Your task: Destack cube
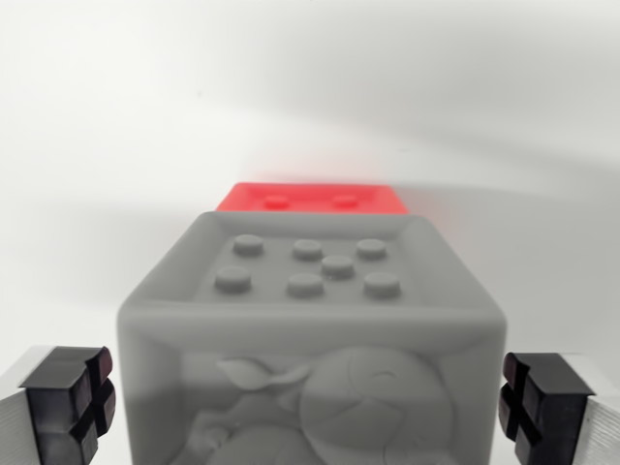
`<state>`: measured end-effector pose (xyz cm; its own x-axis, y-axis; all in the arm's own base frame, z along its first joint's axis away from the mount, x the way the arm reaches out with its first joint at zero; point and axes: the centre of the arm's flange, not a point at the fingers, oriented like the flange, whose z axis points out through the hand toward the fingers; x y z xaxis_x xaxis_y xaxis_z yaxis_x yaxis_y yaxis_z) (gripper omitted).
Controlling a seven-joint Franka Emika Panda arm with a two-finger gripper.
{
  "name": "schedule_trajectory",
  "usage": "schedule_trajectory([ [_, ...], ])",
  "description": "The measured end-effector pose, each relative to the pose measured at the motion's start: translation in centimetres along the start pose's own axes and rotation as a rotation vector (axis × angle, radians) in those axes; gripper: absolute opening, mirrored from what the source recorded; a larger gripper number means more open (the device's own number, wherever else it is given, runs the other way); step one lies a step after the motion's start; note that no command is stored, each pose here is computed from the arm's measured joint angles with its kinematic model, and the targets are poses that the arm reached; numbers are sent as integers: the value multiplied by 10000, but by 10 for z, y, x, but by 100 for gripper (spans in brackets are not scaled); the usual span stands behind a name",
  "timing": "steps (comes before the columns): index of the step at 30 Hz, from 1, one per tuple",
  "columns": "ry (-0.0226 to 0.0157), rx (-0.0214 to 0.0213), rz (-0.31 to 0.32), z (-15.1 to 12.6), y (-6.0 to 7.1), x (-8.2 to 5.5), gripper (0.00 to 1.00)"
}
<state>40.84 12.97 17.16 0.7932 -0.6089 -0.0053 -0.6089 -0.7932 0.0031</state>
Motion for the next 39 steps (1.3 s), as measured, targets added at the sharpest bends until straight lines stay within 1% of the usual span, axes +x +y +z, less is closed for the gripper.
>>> schedule_trajectory([
  [4,0,-2,5,3,0,0,100],
  [5,1,-2,6,3,0,0,0],
  [10,5,2,7,3,0,0,0],
  [39,6,2,9,3,0,0,0],
])
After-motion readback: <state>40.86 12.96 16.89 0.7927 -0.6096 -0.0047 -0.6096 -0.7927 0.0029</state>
